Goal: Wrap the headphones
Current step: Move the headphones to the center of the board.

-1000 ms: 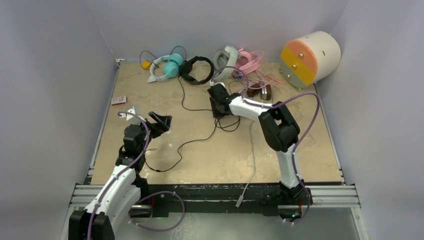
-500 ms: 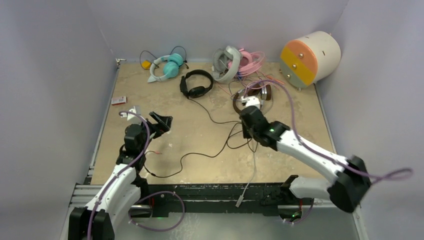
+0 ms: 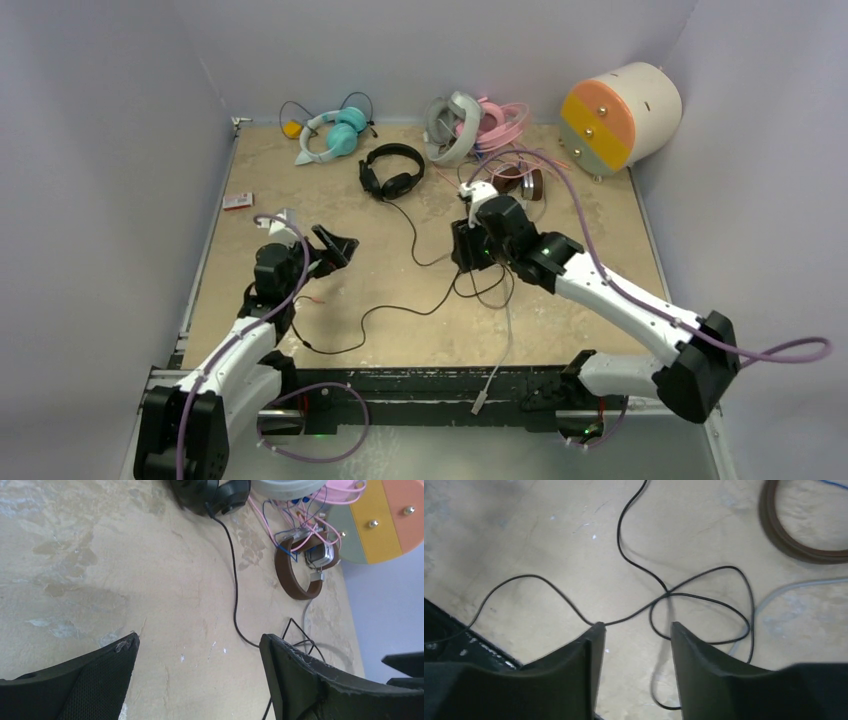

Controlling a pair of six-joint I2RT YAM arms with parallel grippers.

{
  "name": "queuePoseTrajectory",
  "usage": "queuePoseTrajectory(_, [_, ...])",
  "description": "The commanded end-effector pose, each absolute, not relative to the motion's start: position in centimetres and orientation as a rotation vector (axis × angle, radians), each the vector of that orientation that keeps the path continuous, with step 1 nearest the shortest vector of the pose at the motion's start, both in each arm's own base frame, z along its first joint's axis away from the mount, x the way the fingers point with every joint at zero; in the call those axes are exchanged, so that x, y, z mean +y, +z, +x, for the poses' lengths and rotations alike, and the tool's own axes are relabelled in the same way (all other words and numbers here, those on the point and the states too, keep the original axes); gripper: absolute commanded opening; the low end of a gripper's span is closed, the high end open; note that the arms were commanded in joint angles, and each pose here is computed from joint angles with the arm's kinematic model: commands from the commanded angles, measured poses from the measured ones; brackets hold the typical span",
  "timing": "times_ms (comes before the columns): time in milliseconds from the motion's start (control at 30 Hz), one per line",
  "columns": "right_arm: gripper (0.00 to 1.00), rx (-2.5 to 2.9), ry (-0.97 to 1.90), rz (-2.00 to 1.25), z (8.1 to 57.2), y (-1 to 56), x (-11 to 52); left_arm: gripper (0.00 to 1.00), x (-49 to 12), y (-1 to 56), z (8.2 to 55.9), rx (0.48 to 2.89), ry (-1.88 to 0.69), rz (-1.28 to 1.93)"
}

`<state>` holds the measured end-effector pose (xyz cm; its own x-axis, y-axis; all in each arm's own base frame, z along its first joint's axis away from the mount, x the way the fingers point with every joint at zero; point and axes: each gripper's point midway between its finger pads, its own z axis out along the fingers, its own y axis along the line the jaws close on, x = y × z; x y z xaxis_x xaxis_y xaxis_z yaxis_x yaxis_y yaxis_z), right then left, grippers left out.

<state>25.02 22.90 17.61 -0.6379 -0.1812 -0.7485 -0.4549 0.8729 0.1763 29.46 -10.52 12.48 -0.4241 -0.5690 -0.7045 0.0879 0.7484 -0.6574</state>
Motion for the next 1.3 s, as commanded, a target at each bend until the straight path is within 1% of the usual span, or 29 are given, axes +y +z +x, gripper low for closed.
queuePoseTrajectory(0, [0.66,2.214,0.604,-0.608,25.8,19.7,27.1,0.90,-11.7,14.5,30.2,1.838,-0.815,-0.272])
queuePoseTrajectory(33, [0.69,2.227,0.584,-0.599,26.5,19.5,27.4,0.90,-11.8,14.5,30.2,1.841,-0.818,-0.272])
queuePoseTrajectory(233, [0.76,2.261,0.502,-0.564,31.5,17.2,30.7,0.90,-11.7,14.7,30.0,1.831,-0.815,-0.266])
queuePoseTrajectory(400, [0.74,2.238,0.430,-0.521,36.3,14.4,33.5,0.89,-11.5,15.2,29.7,1.802,-0.805,-0.252])
queuePoseTrajectory(467, [0.72,2.224,0.427,-0.513,37.7,13.2,34.7,0.89,-11.4,15.4,29.5,1.786,-0.800,-0.251])
queuePoseTrajectory(533, [0.72,2.204,0.451,-0.527,39.1,12.6,36.3,0.88,-11.3,15.5,29.4,1.776,-0.801,-0.249])
queuePoseTrajectory(600, [0.72,2.248,0.428,-0.557,40.2,10.6,37.4,0.88,-11.3,15.5,29.3,1.776,-0.797,-0.248])
queuePoseTrajectory(900, [0.72,2.314,0.198,-0.527,45.0,5.0,37.9,0.89,-11.0,15.1,29.4,1.783,-0.772,-0.252])
queuePoseTrajectory(933, [0.69,2.323,0.176,-0.528,45.2,4.4,37.8,0.89,-10.9,15.1,29.4,1.782,-0.769,-0.253])
queuePoseTrajectory(1000, [0.56,2.342,0.171,-0.539,45.1,3.9,37.8,0.88,-10.9,15.1,29.5,1.783,-0.768,-0.253])
queuePoseTrajectory(1067, [0.34,2.324,0.186,-0.539,44.8,4.4,37.7,0.88,-10.9,15.0,29.5,1.788,-0.768,-0.256])
queuePoseTrajectory(1133, [0.13,2.298,0.251,-0.580,43.4,5.6,37.9,0.89,-11.0,14.9,29.6,1.791,-0.769,-0.258])
queuePoseTrajectory(1167, [0.06,2.306,0.305,-0.589,42.1,6.0,37.9,0.89,-11.0,14.8,29.6,1.793,-0.772,-0.258])
queuePoseTrajectory(1200, [0.00,2.317,0.371,-0.603,40.6,6.7,38.0,0.89,-11.0,14.8,29.6,1.794,-0.774,-0.257])
queuePoseTrajectory(1267, [0.00,2.325,0.489,-0.622,37.4,8.8,37.5,0.90,-11.1,14.7,29.6,1.797,-0.777,-0.255])
